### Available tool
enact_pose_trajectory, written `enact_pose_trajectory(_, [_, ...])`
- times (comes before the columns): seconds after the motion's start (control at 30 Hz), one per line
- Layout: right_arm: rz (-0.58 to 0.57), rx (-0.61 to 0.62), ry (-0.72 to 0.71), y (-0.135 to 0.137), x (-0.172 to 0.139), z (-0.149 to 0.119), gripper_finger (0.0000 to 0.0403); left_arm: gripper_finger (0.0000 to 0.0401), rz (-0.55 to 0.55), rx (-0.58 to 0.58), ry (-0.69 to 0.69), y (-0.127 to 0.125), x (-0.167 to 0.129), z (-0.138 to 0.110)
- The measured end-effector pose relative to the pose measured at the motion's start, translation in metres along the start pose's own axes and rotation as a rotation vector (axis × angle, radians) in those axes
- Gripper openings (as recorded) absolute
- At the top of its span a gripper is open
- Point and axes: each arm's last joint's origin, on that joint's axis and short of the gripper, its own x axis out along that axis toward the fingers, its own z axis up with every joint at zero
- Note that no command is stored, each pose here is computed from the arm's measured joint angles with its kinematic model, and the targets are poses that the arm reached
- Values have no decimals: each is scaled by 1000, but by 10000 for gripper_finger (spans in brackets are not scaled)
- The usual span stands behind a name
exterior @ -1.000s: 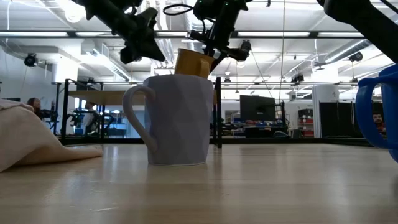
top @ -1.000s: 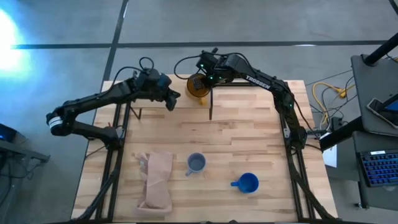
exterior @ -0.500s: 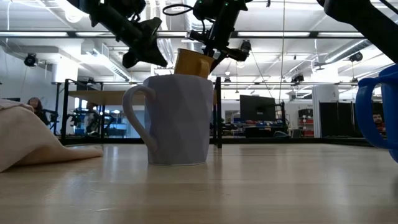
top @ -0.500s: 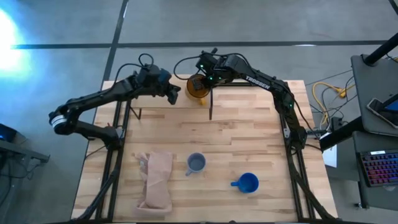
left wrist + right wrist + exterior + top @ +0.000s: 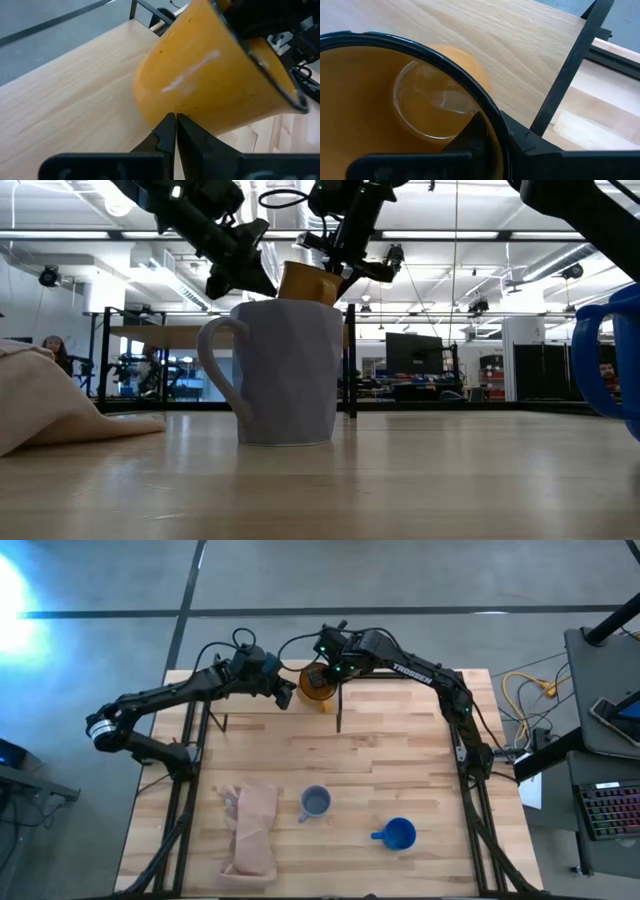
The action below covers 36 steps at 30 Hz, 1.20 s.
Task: Stack small to large cups/mugs on shelf
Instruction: Put the yellow mug on the shelf
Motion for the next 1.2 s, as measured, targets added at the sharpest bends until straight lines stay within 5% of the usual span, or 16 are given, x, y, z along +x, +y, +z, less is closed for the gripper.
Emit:
enact_pose_trajectory(0.73, [39,-16,-52,3,-4,5,85,0,10,-3,-10,1,-4,-2])
enact_pose_trajectory(1.2, [78,-51,-115,5,-23,11,79,0,19,-4,-21,2,-3,-2])
